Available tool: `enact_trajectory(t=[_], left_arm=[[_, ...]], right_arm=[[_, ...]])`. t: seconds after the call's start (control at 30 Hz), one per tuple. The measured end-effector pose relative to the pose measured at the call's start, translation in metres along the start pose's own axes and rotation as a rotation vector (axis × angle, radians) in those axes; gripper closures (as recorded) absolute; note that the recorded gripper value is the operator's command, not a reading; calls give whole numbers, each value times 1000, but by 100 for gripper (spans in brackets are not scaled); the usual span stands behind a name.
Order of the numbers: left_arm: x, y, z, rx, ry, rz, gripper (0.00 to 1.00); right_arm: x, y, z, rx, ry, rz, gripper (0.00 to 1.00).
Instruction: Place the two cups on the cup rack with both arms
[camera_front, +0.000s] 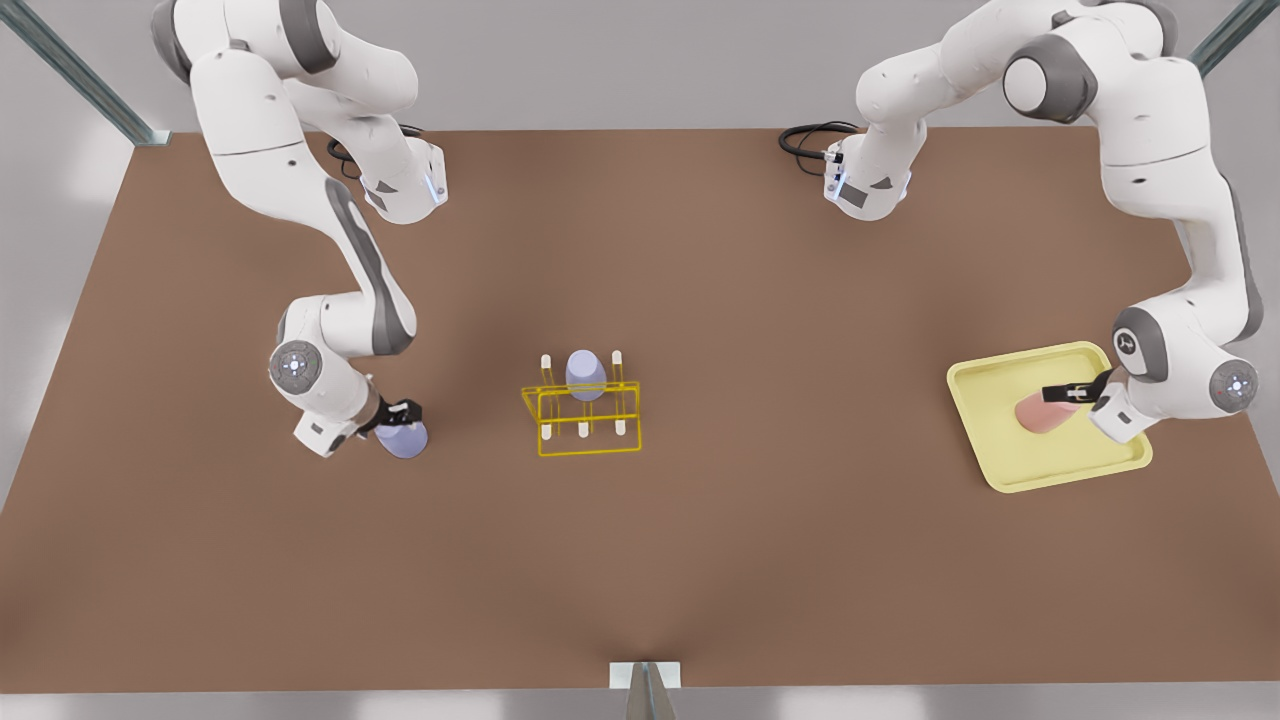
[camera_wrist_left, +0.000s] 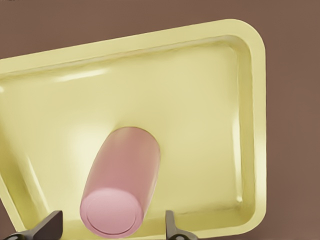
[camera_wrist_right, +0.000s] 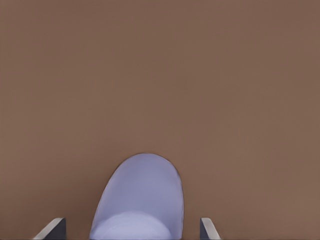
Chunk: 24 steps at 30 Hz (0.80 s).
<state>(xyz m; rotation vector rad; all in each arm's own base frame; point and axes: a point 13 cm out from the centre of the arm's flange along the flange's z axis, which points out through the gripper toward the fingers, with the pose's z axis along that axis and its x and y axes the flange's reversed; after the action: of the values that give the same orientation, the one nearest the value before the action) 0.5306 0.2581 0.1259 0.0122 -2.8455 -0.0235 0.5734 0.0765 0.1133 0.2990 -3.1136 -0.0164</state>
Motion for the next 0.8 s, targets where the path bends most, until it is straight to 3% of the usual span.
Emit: enact_trajectory(t=[0.17, 0.43, 0.5, 0.73, 0.8], left_arm=[[-11, 6, 30, -10, -23, 36, 0], [-17, 11, 37, -24, -48, 77, 0], [-17, 11, 39, -24, -48, 83, 17], [-20, 9, 41, -29, -48, 99, 17], [-20, 9, 43, -28, -45, 101, 17]], right_arm=[[-9, 0, 13, 6, -74, -5, 0], [4, 4, 38, 7, -73, -15, 0], [4, 4, 41, 7, -74, -15, 0], [4, 2, 47, 7, -75, -14, 0], [4, 2, 46, 7, -76, -14, 10]])
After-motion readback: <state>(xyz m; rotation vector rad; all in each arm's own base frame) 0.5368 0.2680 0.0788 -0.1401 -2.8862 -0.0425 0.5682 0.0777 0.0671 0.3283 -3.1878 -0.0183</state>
